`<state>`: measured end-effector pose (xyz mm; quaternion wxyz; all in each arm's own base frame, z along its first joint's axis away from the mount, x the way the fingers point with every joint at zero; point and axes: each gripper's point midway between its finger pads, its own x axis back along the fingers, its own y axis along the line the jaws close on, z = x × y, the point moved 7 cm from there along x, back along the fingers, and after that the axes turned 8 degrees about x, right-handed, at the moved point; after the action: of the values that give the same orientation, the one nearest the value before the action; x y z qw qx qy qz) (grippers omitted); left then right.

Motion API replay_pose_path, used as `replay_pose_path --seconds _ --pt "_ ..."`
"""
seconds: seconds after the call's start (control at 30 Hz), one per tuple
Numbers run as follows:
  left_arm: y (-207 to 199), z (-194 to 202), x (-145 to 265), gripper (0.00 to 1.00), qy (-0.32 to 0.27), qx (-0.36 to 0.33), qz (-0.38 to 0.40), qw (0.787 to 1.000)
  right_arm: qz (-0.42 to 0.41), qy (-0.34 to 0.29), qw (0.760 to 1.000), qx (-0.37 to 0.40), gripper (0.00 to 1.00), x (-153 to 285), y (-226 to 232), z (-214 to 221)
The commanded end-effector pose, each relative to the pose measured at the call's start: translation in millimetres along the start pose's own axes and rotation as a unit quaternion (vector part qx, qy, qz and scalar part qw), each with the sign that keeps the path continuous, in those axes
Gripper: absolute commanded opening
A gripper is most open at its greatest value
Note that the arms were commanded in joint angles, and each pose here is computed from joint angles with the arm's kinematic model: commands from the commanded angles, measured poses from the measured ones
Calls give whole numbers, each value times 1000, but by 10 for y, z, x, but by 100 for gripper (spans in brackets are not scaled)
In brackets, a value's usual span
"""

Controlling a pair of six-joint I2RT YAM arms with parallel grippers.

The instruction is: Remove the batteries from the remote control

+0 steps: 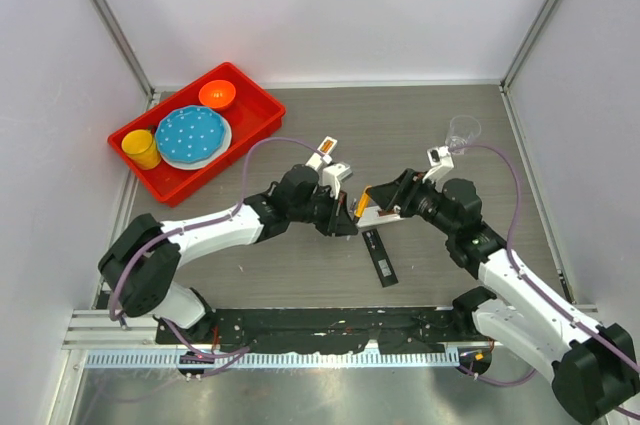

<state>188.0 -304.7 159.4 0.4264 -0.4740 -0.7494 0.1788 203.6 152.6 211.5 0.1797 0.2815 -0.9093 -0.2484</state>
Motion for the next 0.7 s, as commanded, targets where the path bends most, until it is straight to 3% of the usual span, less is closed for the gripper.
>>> replay_pose_path --seconds 0.0,0.23,0.33,0.4,0.53,0.57,0.67 --pt "-92 -26 168 0 3 -39 14 999 -115 38 993 3 64 -1 256 -88" --pt "-158 -40 189 0 9 -44 33 998 -161 71 984 -24 51 -74 290 21" --pt "-171 -40 162 0 17 -44 44 998 -165 77 983 -33 41 -106 283 46" --pt "-176 -40 149 0 21 -42 48 998 -158 78 984 -39 24 -125 260 57" --pt "-180 -34 144 0 21 -42 53 997 -150 79 985 -44 13 -148 238 72" --pt "-191 -43 146 0 19 -44 56 997 -150 79 985 -43 3 -151 235 75" --pt "-182 -35 150 1 19 -45 54 997 -143 79 986 -42 1 -161 211 90"
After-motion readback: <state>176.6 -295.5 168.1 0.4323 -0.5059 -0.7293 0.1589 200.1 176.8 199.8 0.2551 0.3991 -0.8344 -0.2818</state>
